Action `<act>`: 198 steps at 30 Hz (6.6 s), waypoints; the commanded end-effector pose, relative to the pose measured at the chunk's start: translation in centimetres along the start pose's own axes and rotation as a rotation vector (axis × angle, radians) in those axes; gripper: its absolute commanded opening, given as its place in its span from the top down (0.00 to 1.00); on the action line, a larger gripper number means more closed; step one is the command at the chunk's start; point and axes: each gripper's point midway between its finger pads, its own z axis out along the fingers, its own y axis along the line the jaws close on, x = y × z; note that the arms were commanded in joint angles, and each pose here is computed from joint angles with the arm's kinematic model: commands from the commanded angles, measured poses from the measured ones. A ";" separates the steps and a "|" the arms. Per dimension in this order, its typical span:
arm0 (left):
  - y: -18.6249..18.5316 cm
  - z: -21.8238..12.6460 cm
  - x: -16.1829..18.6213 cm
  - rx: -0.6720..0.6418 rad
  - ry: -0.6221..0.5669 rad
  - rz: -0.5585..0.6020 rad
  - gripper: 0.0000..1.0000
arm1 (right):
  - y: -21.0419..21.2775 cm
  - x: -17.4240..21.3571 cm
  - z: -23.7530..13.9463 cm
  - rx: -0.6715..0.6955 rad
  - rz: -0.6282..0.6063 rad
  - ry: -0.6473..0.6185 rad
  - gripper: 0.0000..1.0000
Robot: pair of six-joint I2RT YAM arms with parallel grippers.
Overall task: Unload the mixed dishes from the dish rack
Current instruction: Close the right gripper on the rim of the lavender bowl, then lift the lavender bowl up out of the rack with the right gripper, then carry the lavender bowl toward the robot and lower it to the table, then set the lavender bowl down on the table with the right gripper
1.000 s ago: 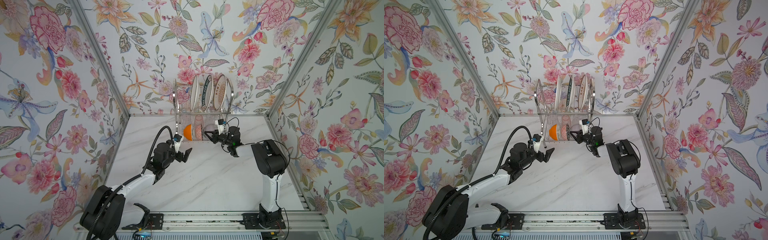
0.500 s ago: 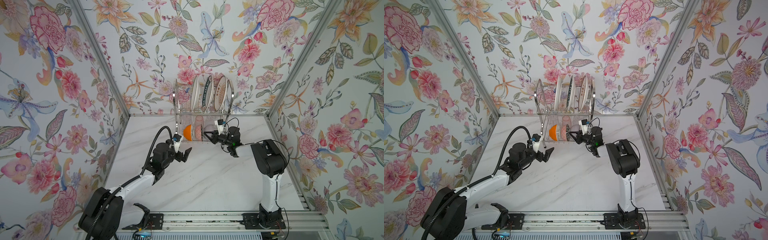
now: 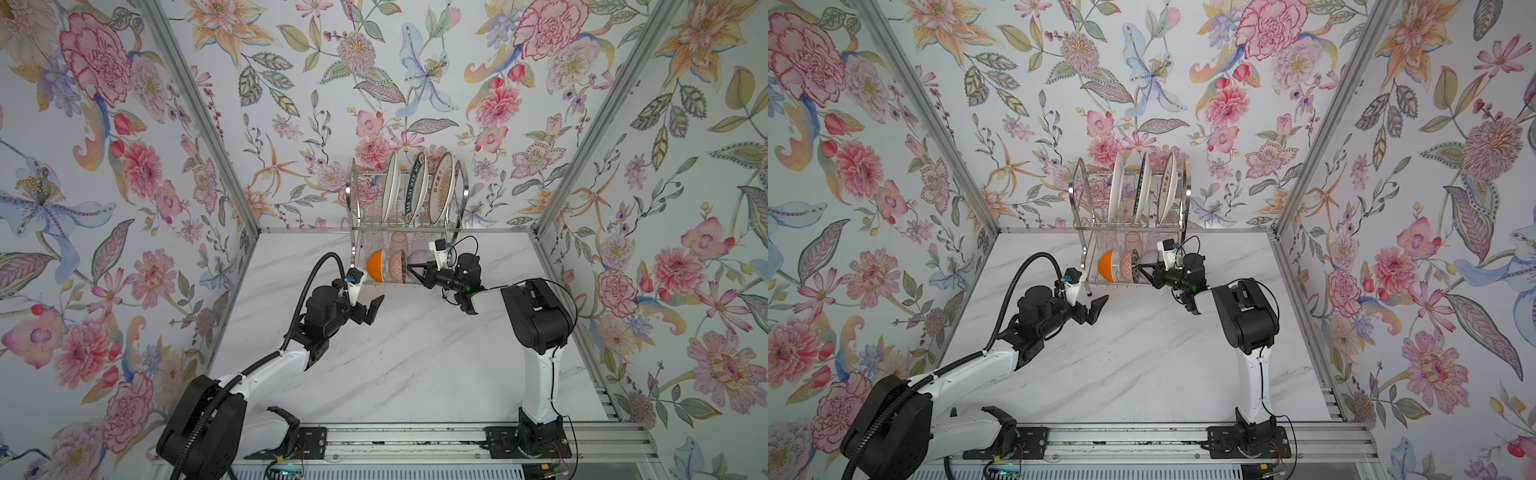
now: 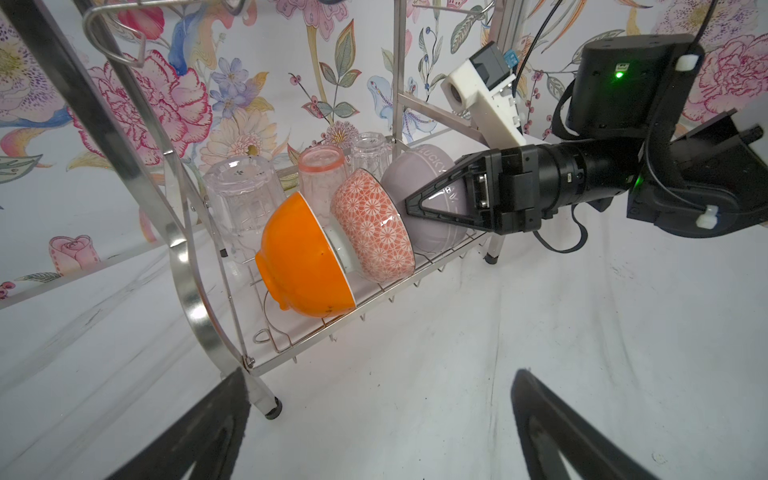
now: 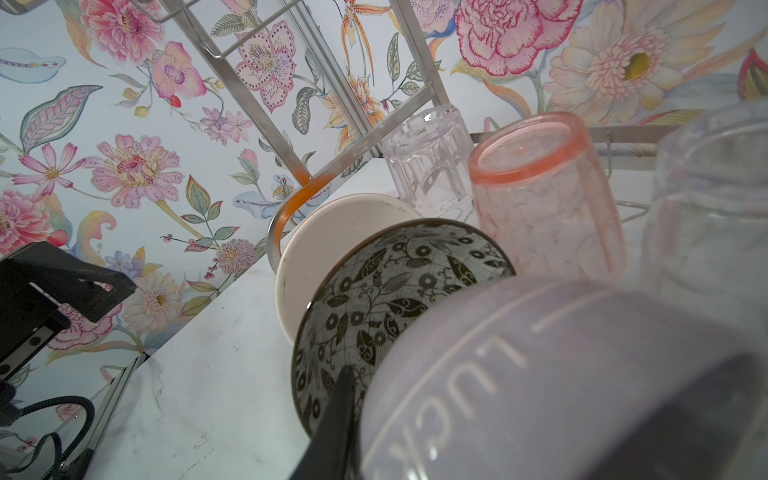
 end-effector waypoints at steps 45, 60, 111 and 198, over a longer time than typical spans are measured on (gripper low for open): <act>-0.7 0.6 -0.8 0.004 0.002 0.025 0.01 | 1.1 -9.8 -1.9 -0.152 -0.117 -0.370 0.99; -0.5 -0.3 -1.8 -0.017 -0.028 0.031 0.01 | 3.5 -9.8 -2.9 -0.156 -0.159 -0.406 1.00; 14.6 -8.3 -3.3 -0.480 -0.040 -0.252 0.01 | 18.1 5.7 -3.9 0.151 -0.907 0.640 1.00; 19.9 -10.6 1.7 -0.679 0.047 -0.343 0.00 | 19.3 19.8 5.1 -0.011 -1.132 1.091 0.50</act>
